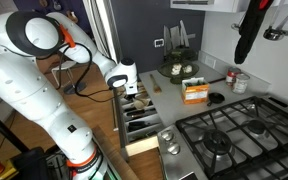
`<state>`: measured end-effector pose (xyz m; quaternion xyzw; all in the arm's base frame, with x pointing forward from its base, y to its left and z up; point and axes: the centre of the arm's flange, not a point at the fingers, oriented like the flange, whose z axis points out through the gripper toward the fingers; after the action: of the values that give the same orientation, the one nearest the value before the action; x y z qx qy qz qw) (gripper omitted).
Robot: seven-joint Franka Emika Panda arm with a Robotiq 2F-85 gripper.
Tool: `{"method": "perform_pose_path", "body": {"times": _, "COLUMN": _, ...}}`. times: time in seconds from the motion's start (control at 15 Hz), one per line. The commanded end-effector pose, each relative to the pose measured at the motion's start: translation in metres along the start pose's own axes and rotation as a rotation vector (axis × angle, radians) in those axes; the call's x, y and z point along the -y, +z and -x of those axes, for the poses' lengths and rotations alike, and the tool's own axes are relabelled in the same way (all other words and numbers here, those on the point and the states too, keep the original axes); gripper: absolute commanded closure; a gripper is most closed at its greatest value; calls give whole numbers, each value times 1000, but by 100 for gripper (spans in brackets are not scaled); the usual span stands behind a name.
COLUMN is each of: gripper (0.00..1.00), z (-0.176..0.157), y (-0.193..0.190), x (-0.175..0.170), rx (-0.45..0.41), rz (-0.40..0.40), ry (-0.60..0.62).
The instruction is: Remove two wooden utensils from the middle compartment at the same time and put them on the counter top
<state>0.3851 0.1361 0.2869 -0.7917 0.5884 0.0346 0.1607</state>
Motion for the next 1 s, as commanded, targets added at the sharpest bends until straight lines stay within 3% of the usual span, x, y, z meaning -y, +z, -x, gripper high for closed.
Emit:
{"method": "perform_pose_path", "body": {"times": 0.0, "gripper": 94, "z": -3, "y": -8, "x": 3, "rx": -9, "rz": -31, "ry": 25}}
{"method": "perform_pose_path", "body": {"times": 0.4, "gripper": 94, "z": -30, "y": -57, "x": 24, "rx": -131, "rz": -199, "ry": 269}}
{"method": "perform_pose_path", "body": {"times": 0.6, "gripper": 94, "z": -44, "y": -69, "x": 41, "rx": -162, "rz": -285, "ry": 319}}
{"method": "perform_pose_path", "body": {"times": 0.93, "gripper": 94, "z": -70, "y": -75, "x": 70, "rx": -224, "rz": -339, "ry": 396}}
